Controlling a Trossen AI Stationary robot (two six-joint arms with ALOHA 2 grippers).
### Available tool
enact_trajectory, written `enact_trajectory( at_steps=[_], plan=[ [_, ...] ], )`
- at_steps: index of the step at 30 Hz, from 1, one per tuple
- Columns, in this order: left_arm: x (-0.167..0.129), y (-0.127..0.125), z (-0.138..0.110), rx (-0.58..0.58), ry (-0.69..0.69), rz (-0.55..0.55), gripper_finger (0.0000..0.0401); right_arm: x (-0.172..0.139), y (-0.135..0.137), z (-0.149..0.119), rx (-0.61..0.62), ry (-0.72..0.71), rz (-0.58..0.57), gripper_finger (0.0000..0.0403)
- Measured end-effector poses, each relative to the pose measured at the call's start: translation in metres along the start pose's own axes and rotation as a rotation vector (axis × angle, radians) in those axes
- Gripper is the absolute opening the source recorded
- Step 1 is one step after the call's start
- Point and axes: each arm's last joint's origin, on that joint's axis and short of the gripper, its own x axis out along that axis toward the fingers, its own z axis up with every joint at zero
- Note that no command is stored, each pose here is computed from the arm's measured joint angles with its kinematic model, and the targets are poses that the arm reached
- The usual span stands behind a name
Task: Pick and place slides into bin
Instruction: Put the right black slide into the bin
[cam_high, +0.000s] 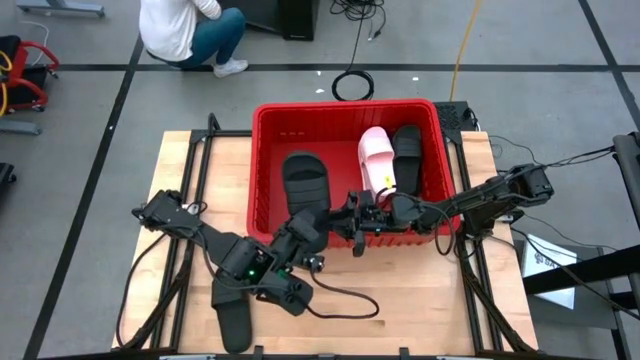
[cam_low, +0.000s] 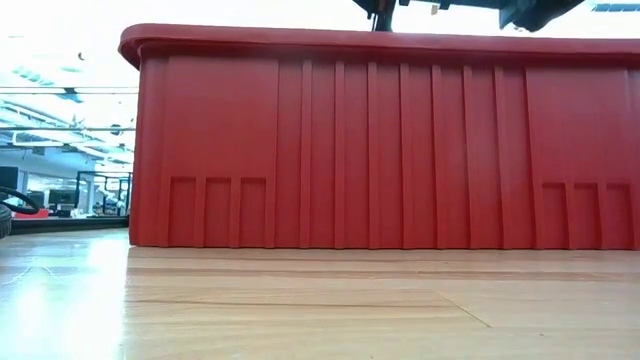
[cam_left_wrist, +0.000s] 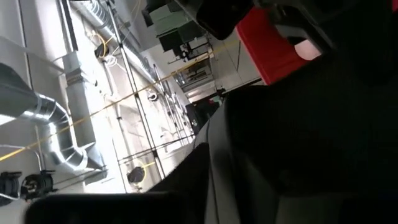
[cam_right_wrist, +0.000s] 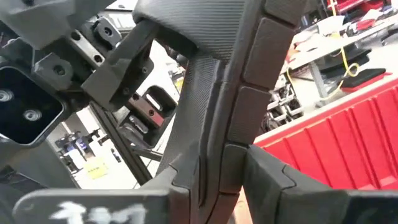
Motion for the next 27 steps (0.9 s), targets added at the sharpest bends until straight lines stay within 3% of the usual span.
enact_trajectory(
  at_steps=[9, 16, 20, 27],
  plan=[
    [-0.002, 0.002, -0.003, -0.081, 0.065, 0.053, 0.0196, -0.003, 0.001, 0.007, 0.016, 0.008, 0.03, 0.0077],
    [-0.005, 0.011, -0.022, -0.19, 0.081, 0.073, 0.0224, -0.011, -0.007, 0.033, 0.005, -0.034, -0.014, 0.0077],
    [0.001, 0.02, -0.055, -0.301, 0.085, 0.052, 0.0225, -0.021, -0.022, 0.054, -0.005, -0.036, -0.096, 0.0077],
    [0.03, 0.045, -0.144, -0.691, 0.097, -0.068, 0.0225, -0.041, -0.053, 0.091, 0.004, -0.053, -0.17, 0.0077]
  ],
)
